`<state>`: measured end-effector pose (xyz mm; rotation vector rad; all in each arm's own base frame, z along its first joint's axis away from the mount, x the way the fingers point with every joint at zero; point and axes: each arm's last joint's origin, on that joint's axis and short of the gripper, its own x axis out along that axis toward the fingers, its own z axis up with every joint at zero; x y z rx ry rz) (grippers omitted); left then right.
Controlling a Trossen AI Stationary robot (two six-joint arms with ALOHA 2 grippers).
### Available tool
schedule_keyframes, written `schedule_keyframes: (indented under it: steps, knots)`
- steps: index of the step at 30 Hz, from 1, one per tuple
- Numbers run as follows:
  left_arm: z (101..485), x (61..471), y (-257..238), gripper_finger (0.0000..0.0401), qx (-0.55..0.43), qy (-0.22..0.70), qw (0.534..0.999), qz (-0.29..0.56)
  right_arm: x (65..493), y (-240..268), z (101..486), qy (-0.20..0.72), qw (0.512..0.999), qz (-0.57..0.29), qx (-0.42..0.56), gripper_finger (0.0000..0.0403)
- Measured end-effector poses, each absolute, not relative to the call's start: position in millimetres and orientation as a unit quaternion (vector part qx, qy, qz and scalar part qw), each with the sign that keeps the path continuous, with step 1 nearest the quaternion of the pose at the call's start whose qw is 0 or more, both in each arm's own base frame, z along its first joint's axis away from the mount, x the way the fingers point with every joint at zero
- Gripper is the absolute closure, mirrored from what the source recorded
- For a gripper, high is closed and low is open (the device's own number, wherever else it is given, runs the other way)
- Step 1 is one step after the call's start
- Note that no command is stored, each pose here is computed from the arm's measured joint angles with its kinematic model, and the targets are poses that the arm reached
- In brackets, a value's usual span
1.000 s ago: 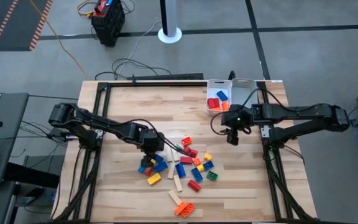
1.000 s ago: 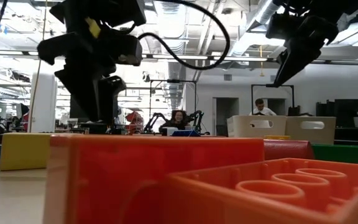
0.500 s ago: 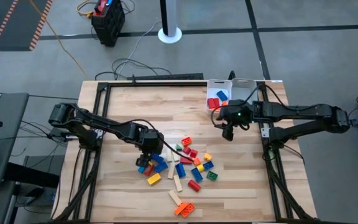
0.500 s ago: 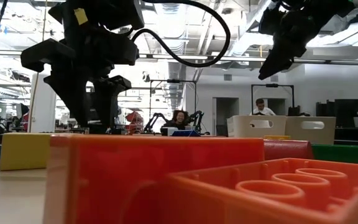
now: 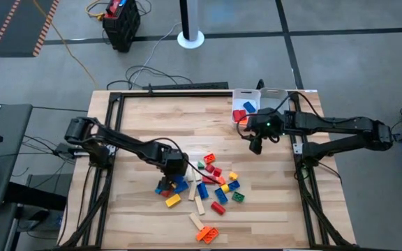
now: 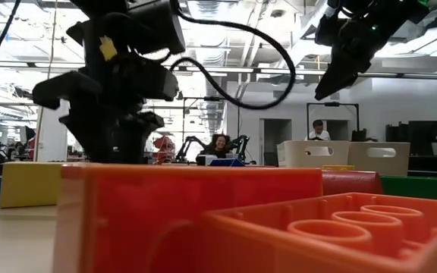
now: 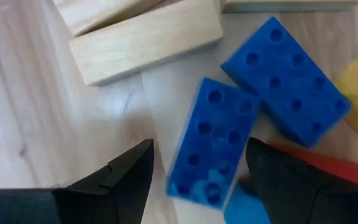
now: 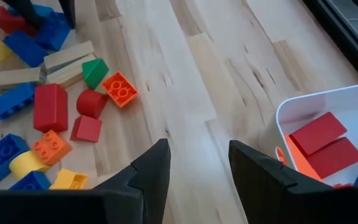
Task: Sort blocks by size
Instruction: Put the large blue game piece into the white bin
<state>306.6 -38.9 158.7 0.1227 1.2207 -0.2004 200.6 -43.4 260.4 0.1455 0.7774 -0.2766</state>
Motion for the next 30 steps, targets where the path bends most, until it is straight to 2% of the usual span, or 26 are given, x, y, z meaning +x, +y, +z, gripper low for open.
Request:
schedule_keyframes:
  steps: [8,16,24,30]
  knots:
    - [148,310,-40,0.0163,0.068,0.583,0.804,-0.096,198,-43,258,0.395,0.907,-0.133,0.070,0.0210]
    - [148,310,-39,0.0266,0.063,0.585,0.805,-0.078,197,-48,258,0.397,0.904,-0.143,0.073,0.0210]
    - [156,308,-18,0.0266,0.011,0.589,0.808,-0.009,188,-70,258,0.388,0.887,-0.216,0.128,0.0210]
    - [205,320,21,0.0266,0.002,0.515,0.856,0.046,174,-79,268,0.348,0.878,-0.290,0.152,0.0210]
